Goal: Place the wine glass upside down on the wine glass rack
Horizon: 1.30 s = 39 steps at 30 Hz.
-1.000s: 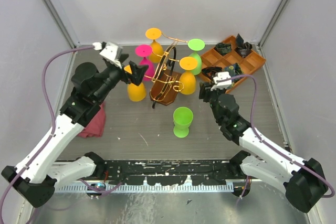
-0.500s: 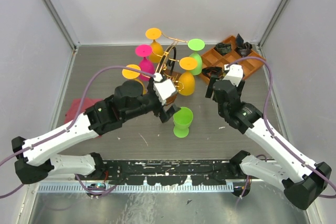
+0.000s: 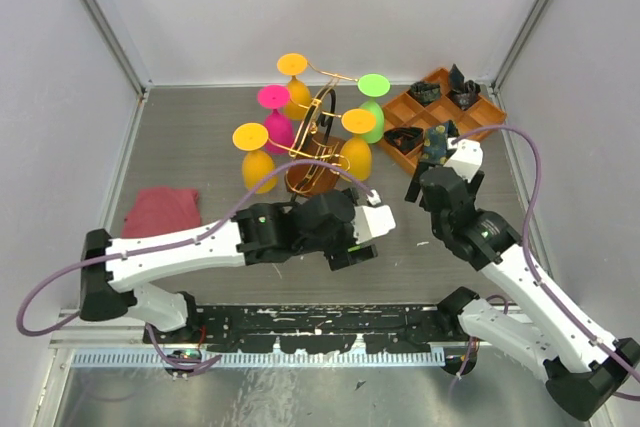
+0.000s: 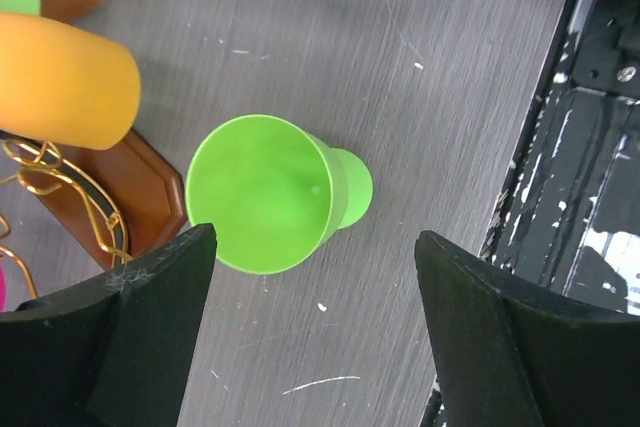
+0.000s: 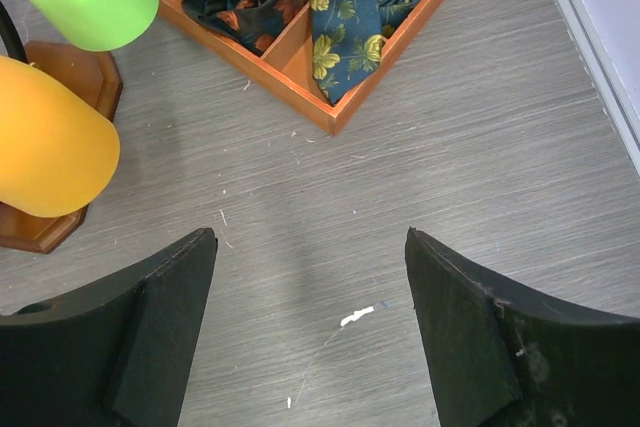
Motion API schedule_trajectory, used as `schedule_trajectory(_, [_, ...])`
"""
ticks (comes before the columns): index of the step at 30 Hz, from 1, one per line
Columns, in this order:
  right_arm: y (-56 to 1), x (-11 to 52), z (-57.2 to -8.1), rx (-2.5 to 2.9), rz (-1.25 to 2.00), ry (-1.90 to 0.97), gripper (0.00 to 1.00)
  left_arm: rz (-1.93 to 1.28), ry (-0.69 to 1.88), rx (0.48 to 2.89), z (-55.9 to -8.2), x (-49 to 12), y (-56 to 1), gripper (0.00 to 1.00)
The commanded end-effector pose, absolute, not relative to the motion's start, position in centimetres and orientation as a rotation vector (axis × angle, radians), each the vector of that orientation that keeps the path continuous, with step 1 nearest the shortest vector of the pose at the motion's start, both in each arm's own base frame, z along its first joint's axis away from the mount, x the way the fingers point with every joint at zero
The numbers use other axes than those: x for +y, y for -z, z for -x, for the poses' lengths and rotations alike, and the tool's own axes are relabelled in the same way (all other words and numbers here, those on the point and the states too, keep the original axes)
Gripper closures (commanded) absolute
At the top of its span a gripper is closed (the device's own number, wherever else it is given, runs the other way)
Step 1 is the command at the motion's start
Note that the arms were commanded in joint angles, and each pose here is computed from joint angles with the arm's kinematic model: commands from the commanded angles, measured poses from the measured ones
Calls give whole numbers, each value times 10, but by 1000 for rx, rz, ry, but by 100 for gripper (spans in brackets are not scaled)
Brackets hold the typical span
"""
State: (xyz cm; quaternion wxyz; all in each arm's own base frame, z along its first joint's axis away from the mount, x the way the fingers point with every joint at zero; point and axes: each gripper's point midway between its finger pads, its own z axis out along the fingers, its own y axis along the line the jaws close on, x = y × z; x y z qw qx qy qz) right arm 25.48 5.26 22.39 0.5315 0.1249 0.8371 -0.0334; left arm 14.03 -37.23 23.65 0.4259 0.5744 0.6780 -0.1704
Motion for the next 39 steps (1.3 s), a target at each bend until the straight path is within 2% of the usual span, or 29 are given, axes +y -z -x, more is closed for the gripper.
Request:
schedule_trajectory(1, [-235, 45, -246, 1969, -337, 59, 19, -1445, 311, 1768, -146, -373, -226, 17])
schedule_trajectory(18, [-250, 29, -224, 1929, -356, 32, 22, -1500, 200, 1904, -150, -394, -171, 49])
schedule_trajectory(23, [-252, 25, -220, 1927, -364, 38, 23, -1504, 191, 1914, -151, -398, -165, 68])
schedule_trajectory(29, [-252, 21, -217, 1923, -374, 48, 23, -1502, 182, 1918, -152, -398, -161, 99])
schedule_trajectory(34, [-253, 21, -216, 1919, -378, 42, 23, -1434, 223, 1877, -155, -399, -189, 100])
schedule_trajectory(39, [-251, 31, -220, 1935, -362, -1, 23, -1289, 441, 1743, -147, -402, -275, 100])
